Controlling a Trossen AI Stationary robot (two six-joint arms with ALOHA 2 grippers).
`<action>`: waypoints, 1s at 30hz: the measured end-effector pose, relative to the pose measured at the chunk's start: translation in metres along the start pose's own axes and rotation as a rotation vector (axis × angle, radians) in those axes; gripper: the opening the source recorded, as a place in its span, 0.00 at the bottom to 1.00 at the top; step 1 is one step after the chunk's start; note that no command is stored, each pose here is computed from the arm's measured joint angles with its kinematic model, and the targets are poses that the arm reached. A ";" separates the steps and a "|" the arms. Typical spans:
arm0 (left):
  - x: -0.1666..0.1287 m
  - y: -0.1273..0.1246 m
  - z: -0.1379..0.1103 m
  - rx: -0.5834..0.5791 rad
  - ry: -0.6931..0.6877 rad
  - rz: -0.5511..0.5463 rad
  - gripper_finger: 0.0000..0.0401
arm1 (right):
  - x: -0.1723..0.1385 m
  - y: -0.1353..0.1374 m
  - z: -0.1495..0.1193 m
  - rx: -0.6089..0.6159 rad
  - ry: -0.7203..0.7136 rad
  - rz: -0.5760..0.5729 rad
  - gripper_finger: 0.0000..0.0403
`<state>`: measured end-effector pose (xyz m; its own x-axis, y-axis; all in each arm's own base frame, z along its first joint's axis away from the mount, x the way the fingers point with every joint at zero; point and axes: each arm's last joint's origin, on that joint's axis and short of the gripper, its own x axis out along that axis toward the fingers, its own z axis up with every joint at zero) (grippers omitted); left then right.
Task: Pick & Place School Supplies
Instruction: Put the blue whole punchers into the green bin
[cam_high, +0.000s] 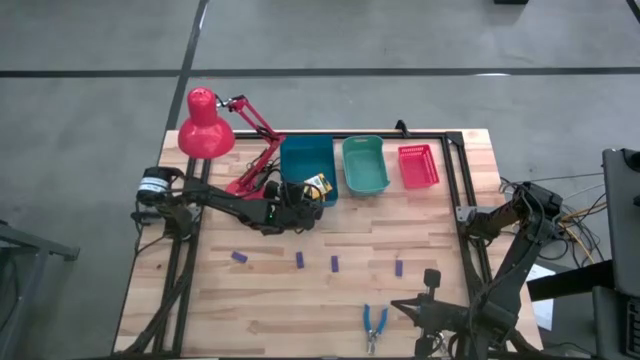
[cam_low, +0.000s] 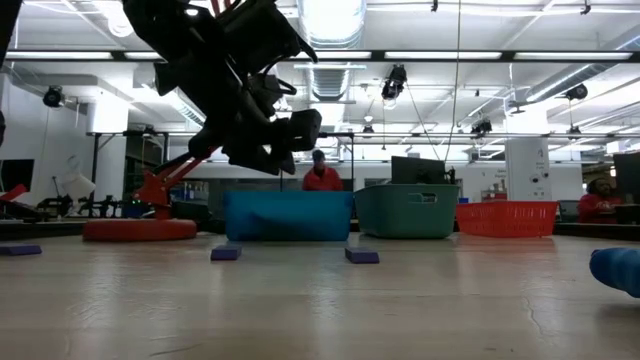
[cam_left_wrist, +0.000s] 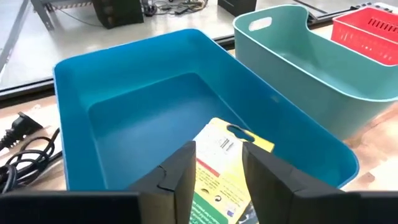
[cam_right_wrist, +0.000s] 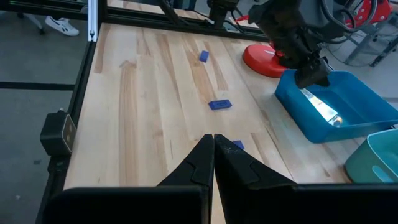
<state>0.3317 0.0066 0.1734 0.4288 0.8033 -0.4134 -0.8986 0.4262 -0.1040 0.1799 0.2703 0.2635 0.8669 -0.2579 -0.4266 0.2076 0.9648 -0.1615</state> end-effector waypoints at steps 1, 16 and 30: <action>0.000 0.000 0.000 -0.003 0.002 -0.002 0.35 | 0.000 0.000 0.000 0.000 0.000 0.000 0.02; -0.036 -0.011 0.035 0.006 0.103 -0.317 0.34 | 0.000 0.000 0.000 -0.002 0.008 0.006 0.02; -0.157 -0.030 0.094 0.058 -0.092 -0.609 0.25 | 0.002 -0.001 -0.005 -0.024 0.015 -0.001 0.02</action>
<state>0.3001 -0.0933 0.3262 0.8716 0.4405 -0.2150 -0.4849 0.8391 -0.2466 0.1790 0.2689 0.2585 0.8597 -0.2599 -0.4398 0.1975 0.9631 -0.1830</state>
